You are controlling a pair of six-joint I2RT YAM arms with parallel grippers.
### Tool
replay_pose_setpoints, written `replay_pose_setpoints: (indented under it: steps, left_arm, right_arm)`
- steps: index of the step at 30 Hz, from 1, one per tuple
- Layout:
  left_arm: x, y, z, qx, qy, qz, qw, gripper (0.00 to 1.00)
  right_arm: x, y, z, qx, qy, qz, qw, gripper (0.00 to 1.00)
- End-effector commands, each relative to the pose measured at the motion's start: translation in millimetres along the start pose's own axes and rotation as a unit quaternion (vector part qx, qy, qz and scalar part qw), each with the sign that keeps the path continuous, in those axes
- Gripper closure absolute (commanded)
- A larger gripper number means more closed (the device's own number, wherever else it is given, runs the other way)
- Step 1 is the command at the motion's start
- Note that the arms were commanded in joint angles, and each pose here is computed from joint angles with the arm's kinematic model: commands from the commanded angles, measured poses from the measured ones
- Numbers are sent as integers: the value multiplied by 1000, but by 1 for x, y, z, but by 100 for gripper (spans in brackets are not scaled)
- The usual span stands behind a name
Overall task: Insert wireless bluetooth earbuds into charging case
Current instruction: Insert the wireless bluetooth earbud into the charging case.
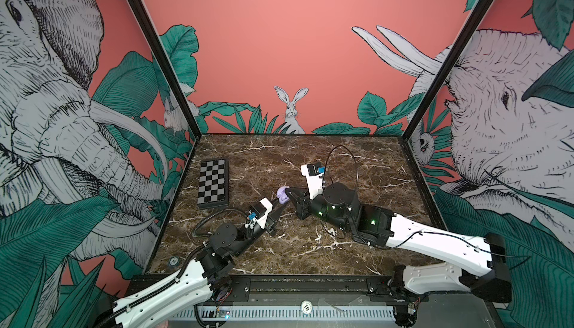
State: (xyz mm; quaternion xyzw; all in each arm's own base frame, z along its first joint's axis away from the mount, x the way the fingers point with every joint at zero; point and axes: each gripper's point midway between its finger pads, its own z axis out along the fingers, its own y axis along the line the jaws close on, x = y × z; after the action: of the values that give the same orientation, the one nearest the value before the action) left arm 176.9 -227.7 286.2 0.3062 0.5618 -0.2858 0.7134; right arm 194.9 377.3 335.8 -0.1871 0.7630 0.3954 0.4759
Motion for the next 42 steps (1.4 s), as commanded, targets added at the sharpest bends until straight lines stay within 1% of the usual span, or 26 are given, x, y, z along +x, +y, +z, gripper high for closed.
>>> replay_pose_setpoints:
  steps: [1, 8, 15, 24, 31, 35, 42]
  left_arm:
    - [-3, -2, -4, 3, -11, -2, 1000, 100]
    - [-1, -4, -4, 11, -11, -6, 1000, 100]
    - [-7, 0, -5, 1, -16, -5, 1000, 100]
    - [-8, 5, -9, -12, -19, -3, 1000, 100]
    - [-10, 2, -8, -6, -20, -8, 1000, 100]
    - [-6, -2, -5, 7, -13, -12, 1000, 100]
    - [-5, -5, -5, 15, -10, -1, 1000, 100]
  right_arm:
    - [-6, 7, 3, -6, -15, -4, 1000, 100]
    - [-6, 4, 4, 3, -18, -14, 1000, 100]
    - [7, 5, 10, -1, -4, -10, 1000, 100]
    - [13, -4, 2, 12, -2, -13, 1000, 100]
    - [17, -2, 6, 8, 5, -15, 1000, 100]
    - [10, -1, 3, 9, -5, -16, 1000, 100]
    - [12, -1, 6, 13, 0, -26, 1000, 100]
